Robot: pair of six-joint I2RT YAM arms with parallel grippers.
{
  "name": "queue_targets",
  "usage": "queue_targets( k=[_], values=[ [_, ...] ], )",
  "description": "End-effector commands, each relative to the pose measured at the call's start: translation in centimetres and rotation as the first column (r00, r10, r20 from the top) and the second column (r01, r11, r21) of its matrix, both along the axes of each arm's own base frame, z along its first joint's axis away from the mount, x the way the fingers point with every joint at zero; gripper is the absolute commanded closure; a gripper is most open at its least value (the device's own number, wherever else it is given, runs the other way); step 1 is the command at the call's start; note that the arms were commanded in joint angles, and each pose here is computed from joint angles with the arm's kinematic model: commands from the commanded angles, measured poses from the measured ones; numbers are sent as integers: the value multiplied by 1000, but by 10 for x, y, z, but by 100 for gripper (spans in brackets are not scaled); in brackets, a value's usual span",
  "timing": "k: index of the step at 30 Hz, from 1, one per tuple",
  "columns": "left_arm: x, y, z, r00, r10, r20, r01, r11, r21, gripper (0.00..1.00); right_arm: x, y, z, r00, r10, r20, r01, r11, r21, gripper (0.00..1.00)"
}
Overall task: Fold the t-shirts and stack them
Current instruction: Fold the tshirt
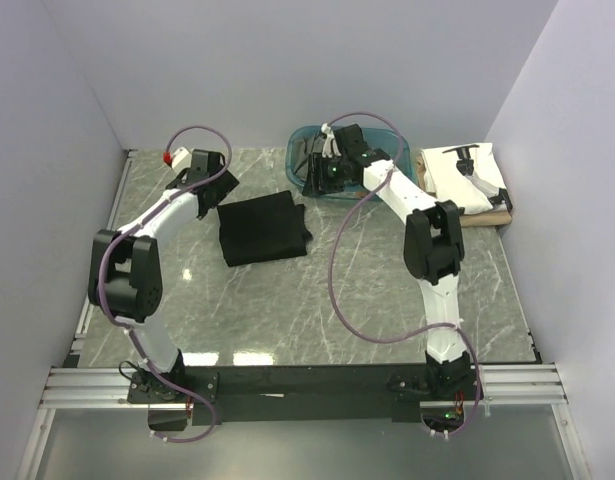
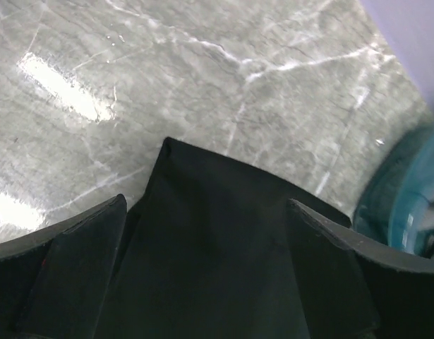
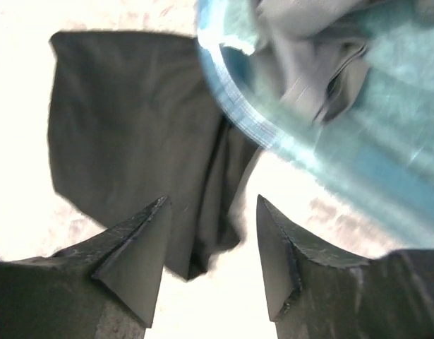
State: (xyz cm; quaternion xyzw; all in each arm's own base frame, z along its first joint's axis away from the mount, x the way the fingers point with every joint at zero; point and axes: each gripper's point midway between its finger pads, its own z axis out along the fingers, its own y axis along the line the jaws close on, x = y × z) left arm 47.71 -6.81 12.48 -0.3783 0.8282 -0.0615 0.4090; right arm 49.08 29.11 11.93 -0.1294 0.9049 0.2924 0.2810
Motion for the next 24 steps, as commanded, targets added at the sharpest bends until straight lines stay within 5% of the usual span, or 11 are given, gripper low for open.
queue_targets(
  k=[1,10,17,24],
  values=[
    [-11,-3,37,996,-44,80,44,999,-8,0,-16,13,66,986,26,163,-31,999,29,41],
    [-43,-9,26,990,-112,91,115,993,-35,0,-56,43,22,995,-5,96,12,998,-67,41],
    [-51,-71,-2,942,-314,115,331,924,-191,1,-64,72,-25,999,35,20,-33,993,-111,49],
    [-74,-101,-39,927,-374,39,373,901,-221,1,-103,65,-63,995,88,-36,-92,987,-129,52]
  ],
)
